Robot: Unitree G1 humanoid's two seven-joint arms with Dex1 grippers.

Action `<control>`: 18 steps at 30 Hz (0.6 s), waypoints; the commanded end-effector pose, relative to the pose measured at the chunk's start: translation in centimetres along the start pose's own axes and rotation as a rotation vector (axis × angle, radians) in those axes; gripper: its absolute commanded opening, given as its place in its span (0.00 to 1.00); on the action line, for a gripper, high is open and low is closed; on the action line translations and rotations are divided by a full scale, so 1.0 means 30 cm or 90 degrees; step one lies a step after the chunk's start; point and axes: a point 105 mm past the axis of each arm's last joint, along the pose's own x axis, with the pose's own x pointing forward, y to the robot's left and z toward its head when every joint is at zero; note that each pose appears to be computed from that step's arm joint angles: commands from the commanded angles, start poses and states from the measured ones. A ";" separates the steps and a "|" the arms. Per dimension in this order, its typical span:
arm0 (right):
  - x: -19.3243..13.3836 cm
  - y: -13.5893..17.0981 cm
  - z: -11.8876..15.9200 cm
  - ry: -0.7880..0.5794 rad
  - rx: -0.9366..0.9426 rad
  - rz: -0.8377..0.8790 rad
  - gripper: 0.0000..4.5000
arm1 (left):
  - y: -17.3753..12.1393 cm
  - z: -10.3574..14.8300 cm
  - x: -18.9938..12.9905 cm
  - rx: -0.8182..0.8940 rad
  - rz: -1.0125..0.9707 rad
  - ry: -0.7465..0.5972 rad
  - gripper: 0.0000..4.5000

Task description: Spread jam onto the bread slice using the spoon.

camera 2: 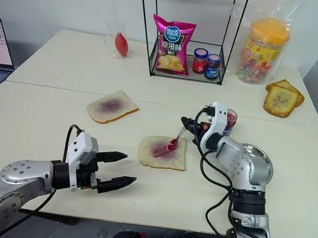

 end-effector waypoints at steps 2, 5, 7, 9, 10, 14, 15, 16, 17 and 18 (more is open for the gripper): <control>0.014 0.135 0.060 -0.036 0.073 0.091 0.01 | -0.007 0.025 -0.001 0.028 -0.004 -0.008 1.00; 0.059 0.175 0.008 -0.015 0.121 0.104 0.01 | -0.011 0.026 0.001 0.028 -0.003 -0.010 1.00; 0.077 0.170 -0.027 -0.002 0.121 0.097 0.01 | -0.011 0.026 0.002 0.028 -0.003 -0.010 1.00; 0.089 0.147 -0.056 0.010 0.137 0.081 0.01 | -0.011 0.028 0.001 0.028 -0.002 -0.010 1.00; 0.091 0.139 -0.069 0.015 0.140 0.077 0.01 | -0.010 0.027 0.000 0.029 -0.002 -0.009 1.00; 0.083 0.074 -0.133 0.044 0.111 0.037 0.01 | -0.007 0.026 -0.003 0.031 0.000 -0.007 1.00; 0.072 0.039 -0.139 0.045 0.093 0.013 0.01 | -0.007 0.026 -0.003 0.030 0.000 -0.007 1.00; 0.056 0.010 -0.137 0.044 0.073 -0.003 0.01 | -0.008 0.025 -0.004 0.030 0.000 -0.007 1.00; 0.046 -0.007 -0.133 0.042 0.060 -0.010 0.01 | -0.008 0.025 -0.004 0.029 -0.001 -0.006 1.00; 0.029 -0.020 -0.123 0.040 0.048 -0.011 0.01 | -0.007 0.024 -0.003 0.029 -0.001 -0.006 1.00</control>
